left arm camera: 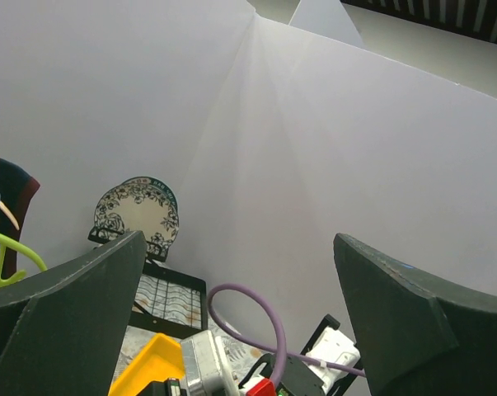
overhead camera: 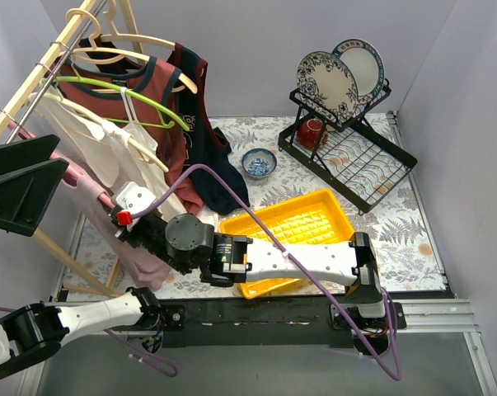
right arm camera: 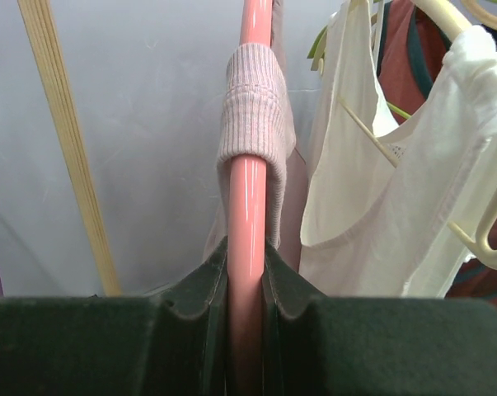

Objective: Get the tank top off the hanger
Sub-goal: Pick up the hanger from the clothesline.

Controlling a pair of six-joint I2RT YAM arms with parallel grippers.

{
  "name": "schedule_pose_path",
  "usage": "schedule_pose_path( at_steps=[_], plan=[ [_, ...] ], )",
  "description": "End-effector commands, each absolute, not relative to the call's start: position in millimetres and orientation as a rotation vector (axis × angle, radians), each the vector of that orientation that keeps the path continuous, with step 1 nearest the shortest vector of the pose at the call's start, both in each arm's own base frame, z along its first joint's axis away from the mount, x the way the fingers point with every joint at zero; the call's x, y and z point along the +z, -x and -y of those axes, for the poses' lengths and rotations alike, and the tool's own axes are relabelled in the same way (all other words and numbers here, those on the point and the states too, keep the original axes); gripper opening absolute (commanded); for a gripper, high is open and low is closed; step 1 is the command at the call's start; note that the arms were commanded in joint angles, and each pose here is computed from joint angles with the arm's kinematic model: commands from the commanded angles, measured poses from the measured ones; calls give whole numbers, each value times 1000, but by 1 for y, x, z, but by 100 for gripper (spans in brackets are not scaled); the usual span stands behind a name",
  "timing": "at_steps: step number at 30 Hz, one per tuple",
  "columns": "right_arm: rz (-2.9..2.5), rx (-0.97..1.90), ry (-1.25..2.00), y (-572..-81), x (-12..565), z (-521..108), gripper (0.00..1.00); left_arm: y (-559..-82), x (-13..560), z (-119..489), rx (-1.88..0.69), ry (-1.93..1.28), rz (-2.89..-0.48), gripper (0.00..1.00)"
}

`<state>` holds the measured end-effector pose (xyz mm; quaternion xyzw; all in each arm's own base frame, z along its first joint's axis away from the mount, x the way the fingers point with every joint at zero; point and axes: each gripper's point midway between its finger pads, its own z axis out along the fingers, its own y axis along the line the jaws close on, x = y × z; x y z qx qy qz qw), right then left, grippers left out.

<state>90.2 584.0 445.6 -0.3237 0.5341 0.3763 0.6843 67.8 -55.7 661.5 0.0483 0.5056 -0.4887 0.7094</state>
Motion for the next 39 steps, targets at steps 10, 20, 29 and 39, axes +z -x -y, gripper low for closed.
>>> schedule_pose_path(
  at_steps=[10, 20, 29, 39],
  plan=[
    [-968, 1024, 448, -86, 573, -509, 1, -76, 659, 60, -1053, -104, -1136, 98],
    [-1024, 1033, 478, -85, 548, -482, 1, -93, 645, 61, -966, -78, -1196, 98],
    [-1094, 1092, 489, -81, 523, -439, 1, -118, 612, 59, -794, -55, -1309, 96],
    [-1109, 1178, 521, -69, 506, -408, 1, -151, 580, 80, -630, -85, -1421, 84]
  ],
)
